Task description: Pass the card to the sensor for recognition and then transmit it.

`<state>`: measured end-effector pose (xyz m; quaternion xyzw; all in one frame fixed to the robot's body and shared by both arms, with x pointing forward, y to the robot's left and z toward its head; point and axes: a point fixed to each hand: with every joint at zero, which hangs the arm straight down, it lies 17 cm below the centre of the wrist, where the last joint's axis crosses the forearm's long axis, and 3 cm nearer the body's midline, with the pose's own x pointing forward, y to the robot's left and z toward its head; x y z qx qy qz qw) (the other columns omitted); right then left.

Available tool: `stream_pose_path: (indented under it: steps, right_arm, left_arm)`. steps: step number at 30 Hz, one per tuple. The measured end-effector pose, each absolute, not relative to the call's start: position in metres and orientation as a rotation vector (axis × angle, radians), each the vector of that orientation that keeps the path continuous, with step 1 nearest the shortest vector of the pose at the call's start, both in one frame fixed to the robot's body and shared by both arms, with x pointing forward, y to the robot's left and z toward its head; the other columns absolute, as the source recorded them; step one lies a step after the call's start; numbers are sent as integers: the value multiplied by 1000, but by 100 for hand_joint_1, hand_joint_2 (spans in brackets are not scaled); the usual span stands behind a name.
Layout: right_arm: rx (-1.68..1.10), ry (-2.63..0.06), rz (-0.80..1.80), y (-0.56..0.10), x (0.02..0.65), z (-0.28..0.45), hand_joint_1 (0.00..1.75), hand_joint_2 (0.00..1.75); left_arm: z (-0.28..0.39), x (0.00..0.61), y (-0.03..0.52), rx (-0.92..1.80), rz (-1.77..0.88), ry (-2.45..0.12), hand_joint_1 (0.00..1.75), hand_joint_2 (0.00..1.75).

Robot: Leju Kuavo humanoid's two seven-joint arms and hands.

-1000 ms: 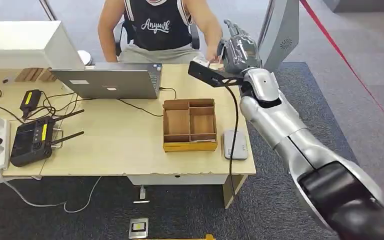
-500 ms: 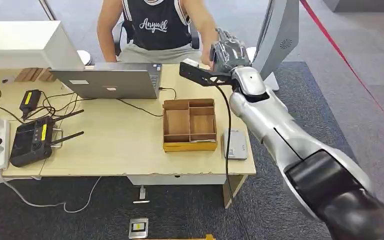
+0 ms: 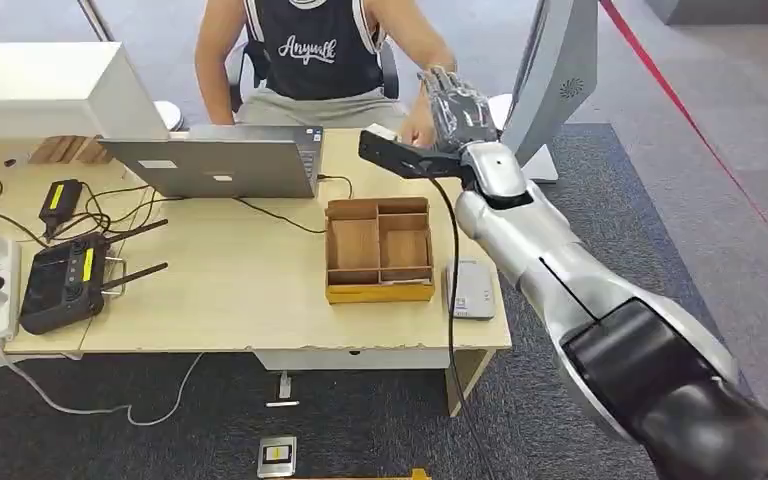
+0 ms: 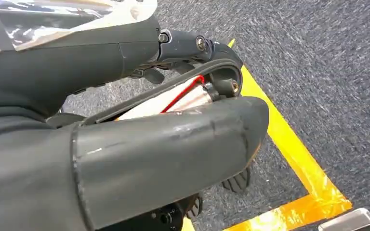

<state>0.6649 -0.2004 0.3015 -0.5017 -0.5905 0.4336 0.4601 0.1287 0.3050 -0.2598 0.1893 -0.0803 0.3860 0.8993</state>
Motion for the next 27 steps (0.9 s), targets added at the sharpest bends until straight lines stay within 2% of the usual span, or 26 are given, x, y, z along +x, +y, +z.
stream_pose_path:
  steps: [10,15,16,21,27]
  right_arm:
    - [-1189,-1503,1025,-201,665,303,0,0]
    - [-907,-1572,956,-182,663,292,0,0]
    - [-827,-1575,946,-175,660,286,0,175]
    - [-545,-1543,901,-153,636,249,0,175]
    - [-453,-1507,903,-156,600,215,0,175]
  left_arm:
    - [-259,130,305,393,812,-171,0,0]
    - [-261,125,304,387,814,-176,0,0]
    - [-262,123,303,382,809,-178,0,0]
    - [-262,122,305,379,749,-225,0,0]
    - [-262,119,312,404,703,-256,0,0]
